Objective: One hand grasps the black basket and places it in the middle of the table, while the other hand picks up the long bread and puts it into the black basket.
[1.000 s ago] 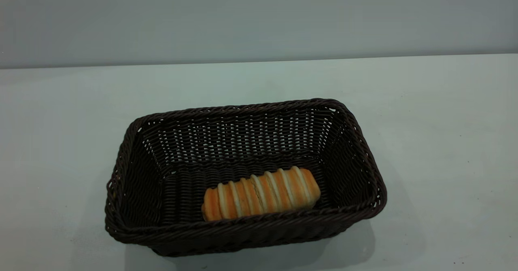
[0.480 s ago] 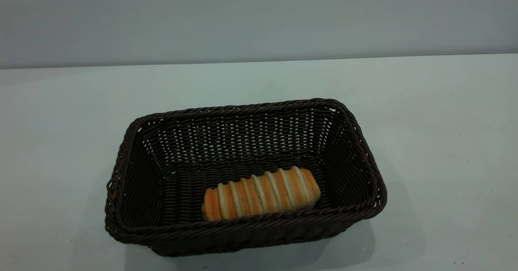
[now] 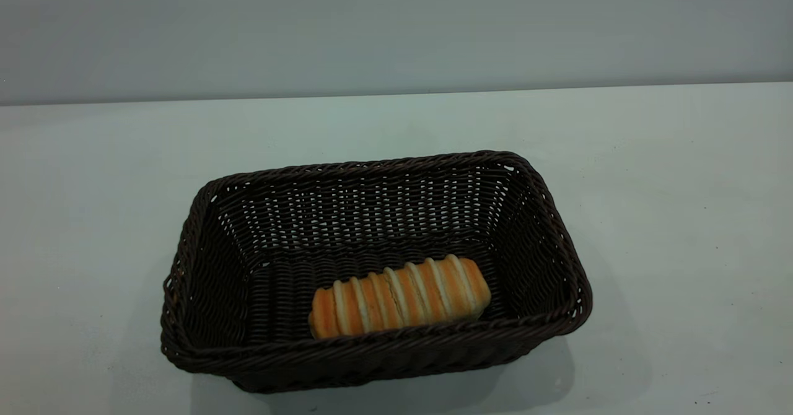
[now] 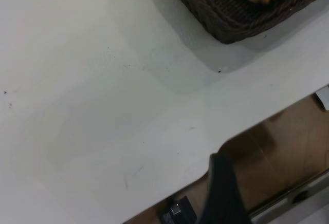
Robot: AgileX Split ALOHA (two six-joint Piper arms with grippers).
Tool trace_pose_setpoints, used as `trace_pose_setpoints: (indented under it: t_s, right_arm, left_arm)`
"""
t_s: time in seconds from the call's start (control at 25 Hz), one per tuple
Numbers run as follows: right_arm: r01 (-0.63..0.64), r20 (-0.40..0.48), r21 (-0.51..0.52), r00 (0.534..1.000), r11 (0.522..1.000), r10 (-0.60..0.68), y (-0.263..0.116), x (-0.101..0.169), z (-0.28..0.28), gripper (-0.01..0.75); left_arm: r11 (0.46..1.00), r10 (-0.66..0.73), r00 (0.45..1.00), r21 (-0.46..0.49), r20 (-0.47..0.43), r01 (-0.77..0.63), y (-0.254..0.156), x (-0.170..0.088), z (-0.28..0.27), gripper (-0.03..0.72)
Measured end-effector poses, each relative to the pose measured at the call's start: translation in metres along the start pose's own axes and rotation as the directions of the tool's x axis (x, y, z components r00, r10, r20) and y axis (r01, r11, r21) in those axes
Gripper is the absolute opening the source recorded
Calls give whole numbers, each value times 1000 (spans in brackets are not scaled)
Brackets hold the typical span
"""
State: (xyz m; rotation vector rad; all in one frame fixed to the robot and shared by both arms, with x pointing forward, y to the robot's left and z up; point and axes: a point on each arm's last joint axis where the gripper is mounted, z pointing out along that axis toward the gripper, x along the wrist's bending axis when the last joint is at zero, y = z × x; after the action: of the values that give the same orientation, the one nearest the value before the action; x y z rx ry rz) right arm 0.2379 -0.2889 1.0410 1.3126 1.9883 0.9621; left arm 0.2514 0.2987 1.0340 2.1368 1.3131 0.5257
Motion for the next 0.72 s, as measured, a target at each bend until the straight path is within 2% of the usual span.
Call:
trace_pose_setpoints:
  t_s: [0.4,0.52,0.72]
  right_arm:
    - [-10,16,-8,1000,1000,10,-1,0,-1,402]
    - [-49,73,-13,996,999,49,-1,0,-1,402]
    - [-91,159,-59,982,994,99,-4,3,-5,402]
  left_arm:
    - [1000,-14,1000,0,-12,14,0,0,0,555]
    - [996,-92,993,-28,-78,90,-3,1,-3,554]
    - [971,-222,957,-133,-189,199,-14,-2,-12,554]
